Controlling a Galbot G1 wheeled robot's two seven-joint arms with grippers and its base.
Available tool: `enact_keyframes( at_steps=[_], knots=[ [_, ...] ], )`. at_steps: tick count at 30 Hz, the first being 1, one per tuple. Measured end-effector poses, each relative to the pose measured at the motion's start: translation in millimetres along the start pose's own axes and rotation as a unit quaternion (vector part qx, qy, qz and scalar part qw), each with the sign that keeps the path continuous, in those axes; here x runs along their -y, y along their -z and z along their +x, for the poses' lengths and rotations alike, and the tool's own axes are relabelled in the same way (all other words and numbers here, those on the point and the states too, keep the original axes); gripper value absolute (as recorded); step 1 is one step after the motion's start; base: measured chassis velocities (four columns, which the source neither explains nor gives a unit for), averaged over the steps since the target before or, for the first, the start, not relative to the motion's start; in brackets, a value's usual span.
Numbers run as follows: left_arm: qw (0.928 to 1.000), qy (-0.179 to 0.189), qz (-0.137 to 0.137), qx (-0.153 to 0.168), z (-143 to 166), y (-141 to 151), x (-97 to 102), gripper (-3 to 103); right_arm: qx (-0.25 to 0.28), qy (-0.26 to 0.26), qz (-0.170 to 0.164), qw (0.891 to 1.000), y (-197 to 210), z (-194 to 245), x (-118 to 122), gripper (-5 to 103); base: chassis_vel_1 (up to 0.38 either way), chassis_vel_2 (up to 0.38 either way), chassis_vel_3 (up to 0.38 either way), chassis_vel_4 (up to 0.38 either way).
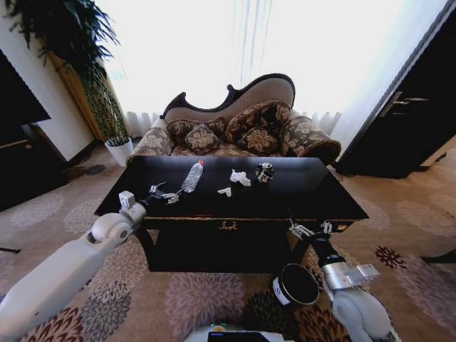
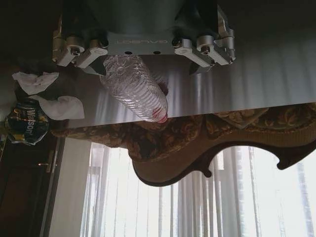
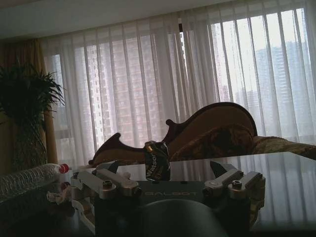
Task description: Move to the front of the table and place the trash on the table into the trash bin.
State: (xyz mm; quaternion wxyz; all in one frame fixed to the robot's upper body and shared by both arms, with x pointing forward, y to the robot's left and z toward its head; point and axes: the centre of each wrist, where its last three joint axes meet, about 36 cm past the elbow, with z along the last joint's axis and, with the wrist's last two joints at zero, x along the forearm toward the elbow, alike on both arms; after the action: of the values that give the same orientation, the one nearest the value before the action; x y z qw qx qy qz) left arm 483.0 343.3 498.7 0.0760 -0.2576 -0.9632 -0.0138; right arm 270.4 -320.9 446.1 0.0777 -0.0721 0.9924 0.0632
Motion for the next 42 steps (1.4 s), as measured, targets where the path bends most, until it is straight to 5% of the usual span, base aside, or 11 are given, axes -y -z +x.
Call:
enact_keyframes(
  at_steps=[19,35,42],
  knots=[
    [0.9998,-0.005,0.013,0.011,-48.8,-10.1,-10.7,92,-0.006,-0.011,0.002,1.0,6.3,8.4,3.7,100,0.0,0.0,0.0,0.0],
    [0.9994,-0.032,0.002,-0.008,-18.7,-27.6,24.9,89,-0.004,0.0,0.0,1.0,7.1,-1.0,-1.4,100,0.0,0.0,0.0,0.0],
    [0.9997,-0.024,0.005,0.007,-40.2,-24.0,33.5,89,-0.006,0.001,0.002,1.0,8.2,-0.5,-0.6,100,0.0,0.0,0.0,0.0]
  ],
)
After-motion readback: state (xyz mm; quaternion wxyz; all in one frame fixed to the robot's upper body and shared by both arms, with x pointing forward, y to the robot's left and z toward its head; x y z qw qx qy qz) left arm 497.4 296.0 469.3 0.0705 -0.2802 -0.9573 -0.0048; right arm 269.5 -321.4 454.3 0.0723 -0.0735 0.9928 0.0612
